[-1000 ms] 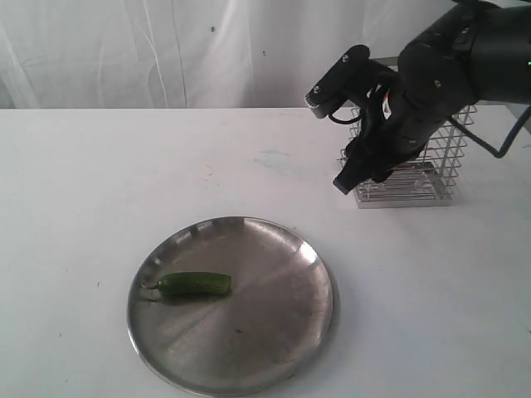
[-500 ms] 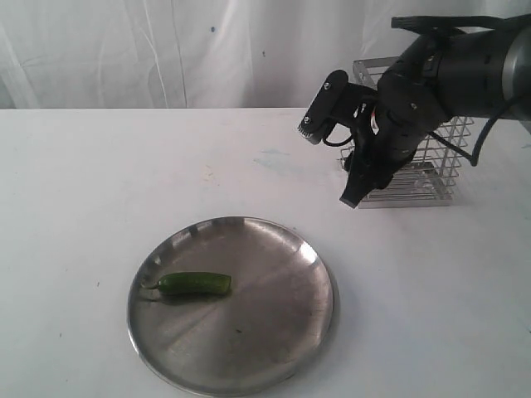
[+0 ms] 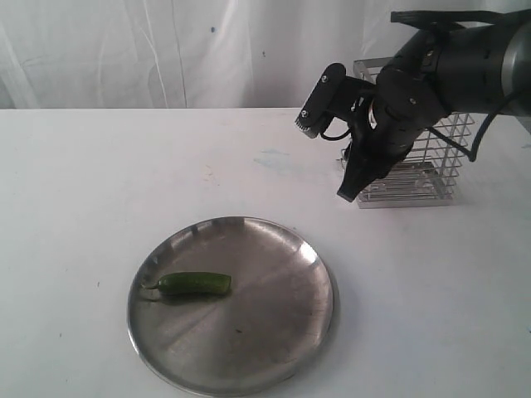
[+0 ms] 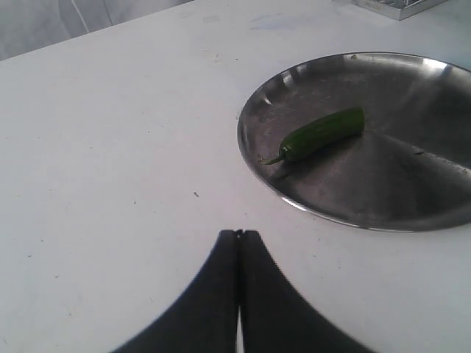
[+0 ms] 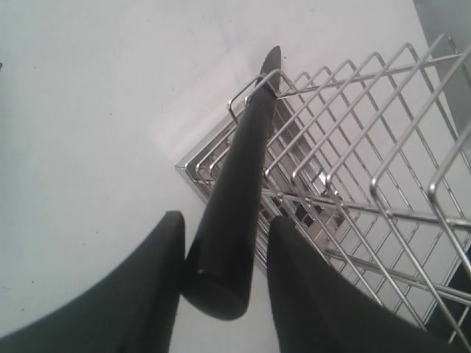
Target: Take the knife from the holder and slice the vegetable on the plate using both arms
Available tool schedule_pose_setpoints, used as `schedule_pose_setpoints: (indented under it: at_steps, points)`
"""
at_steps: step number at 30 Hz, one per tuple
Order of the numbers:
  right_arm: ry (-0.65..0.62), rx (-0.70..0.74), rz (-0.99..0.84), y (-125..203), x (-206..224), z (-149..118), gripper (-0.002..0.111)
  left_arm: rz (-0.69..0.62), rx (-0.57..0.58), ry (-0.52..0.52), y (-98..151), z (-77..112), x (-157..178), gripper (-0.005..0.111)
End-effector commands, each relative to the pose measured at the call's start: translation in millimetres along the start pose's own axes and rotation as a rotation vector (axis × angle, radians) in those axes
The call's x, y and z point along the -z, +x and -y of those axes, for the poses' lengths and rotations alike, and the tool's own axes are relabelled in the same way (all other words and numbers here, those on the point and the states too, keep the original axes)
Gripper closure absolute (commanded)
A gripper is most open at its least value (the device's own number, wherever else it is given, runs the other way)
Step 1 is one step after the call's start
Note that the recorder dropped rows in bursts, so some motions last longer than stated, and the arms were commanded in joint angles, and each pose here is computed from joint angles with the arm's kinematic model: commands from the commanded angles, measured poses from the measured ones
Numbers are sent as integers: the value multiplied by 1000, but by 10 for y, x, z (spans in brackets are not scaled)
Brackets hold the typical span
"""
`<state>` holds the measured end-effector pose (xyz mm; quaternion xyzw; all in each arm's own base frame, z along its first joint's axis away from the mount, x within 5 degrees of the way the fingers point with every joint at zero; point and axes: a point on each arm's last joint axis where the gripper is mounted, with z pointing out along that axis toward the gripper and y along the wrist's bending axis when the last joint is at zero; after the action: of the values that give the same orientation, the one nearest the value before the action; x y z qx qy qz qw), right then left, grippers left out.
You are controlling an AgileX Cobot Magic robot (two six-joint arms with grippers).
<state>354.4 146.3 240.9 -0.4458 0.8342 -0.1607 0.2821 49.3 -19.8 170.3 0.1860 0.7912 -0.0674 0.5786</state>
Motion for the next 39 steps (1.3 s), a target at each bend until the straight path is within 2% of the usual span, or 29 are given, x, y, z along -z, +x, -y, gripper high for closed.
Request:
schedule_pose_setpoints:
  at_steps: [1, 4, 8, 13, 24, 39]
  points:
    - [6, 1, -4, -3, -5, 16, 73, -1, 4, 3, 11, 3, 0, 107]
    - [6, 1, -1, -5, -5, 16, 78, -1, 4, 3, 11, 3, 0, 107]
    - [6, 1, -1, -5, -5, 16, 96, -1, 4, 3, 11, 3, 0, 107]
    - [3, -13, -9, 0, -2, 15, 108, -1, 4, 3, 11, 3, 0, 107]
    - [-31, -182, 32, -99, 284, 134, 108, -1, 4, 3, 11, 3, 0, 107]
    - [-52, -312, 80, -73, 667, 211, 108, -1, 4, 3, 11, 3, 0, 107]
